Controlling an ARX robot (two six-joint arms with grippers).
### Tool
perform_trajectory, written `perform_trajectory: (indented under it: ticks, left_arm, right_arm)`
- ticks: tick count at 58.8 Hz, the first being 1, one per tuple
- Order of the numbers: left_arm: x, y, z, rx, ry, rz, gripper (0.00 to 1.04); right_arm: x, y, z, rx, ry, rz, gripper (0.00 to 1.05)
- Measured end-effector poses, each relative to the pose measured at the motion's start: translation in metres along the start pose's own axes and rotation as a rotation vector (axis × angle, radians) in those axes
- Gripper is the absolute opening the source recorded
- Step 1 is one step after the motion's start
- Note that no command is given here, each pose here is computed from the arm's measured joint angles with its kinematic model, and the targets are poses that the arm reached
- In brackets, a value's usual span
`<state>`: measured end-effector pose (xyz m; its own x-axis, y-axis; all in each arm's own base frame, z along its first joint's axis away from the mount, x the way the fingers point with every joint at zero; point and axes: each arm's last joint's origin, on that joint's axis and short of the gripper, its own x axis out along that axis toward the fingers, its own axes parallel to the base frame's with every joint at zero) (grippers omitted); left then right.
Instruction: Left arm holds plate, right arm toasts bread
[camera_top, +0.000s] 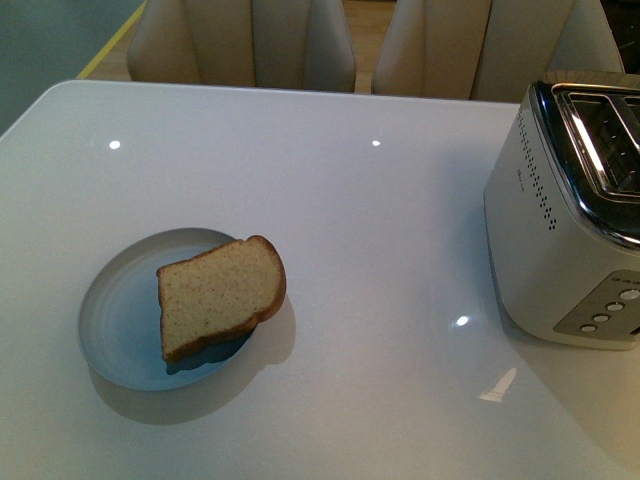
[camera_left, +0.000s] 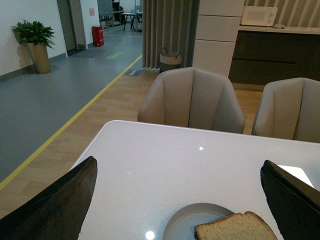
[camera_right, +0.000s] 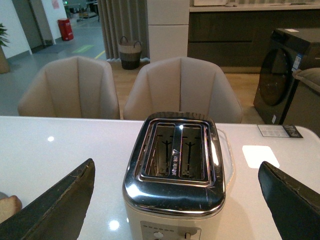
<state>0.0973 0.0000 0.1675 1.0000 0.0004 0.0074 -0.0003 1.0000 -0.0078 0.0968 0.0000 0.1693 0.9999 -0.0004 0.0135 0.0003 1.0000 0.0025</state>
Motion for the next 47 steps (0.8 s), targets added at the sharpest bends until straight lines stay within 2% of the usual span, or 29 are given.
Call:
perform_trajectory:
  ticks: [3, 6, 9, 13, 20, 28, 34, 47]
  left_arm:
    - [0.0, 0.0, -0.001, -0.03, 0.06, -0.027, 0.97]
    - [0.001, -0.002, 0.0, -0.182, 0.317, -0.079, 0.97]
    - [0.003, -0.002, -0.002, -0.29, 0.492, -0.061, 0.97]
    - [0.007, -0.003, -0.007, -0.388, 0.583, -0.03, 0.97]
    - [0.02, -0.006, -0.006, -0.458, 0.598, -0.021, 0.97]
    - [0.048, -0.006, -0.014, -0.455, 0.596, 0.005, 0.97]
    - [0.073, -0.005, -0.031, -0.408, 0.613, 0.047, 0.97]
    - [0.126, -0.01, -0.086, -0.346, 0.703, 0.092, 0.97]
  right_arm:
    - [0.0, 0.0, 0.0, 0.0, 0.0, 0.0, 0.96]
    - [0.0, 0.0, 0.0, 0.0, 0.0, 0.0, 0.96]
    - [0.0, 0.0, 0.0, 0.0, 0.0, 0.001, 0.96]
    - [0.0, 0.0, 0.0, 0.0, 0.0, 0.0, 0.96]
    - [0.0, 0.0, 0.0, 0.0, 0.0, 0.0, 0.96]
    - [0.0, 0.0, 0.0, 0.0, 0.0, 0.0, 0.96]
    - [0.0, 0.0, 0.0, 0.0, 0.0, 0.0, 0.96]
    - [0.0, 0.0, 0.0, 0.0, 0.0, 0.0, 0.96]
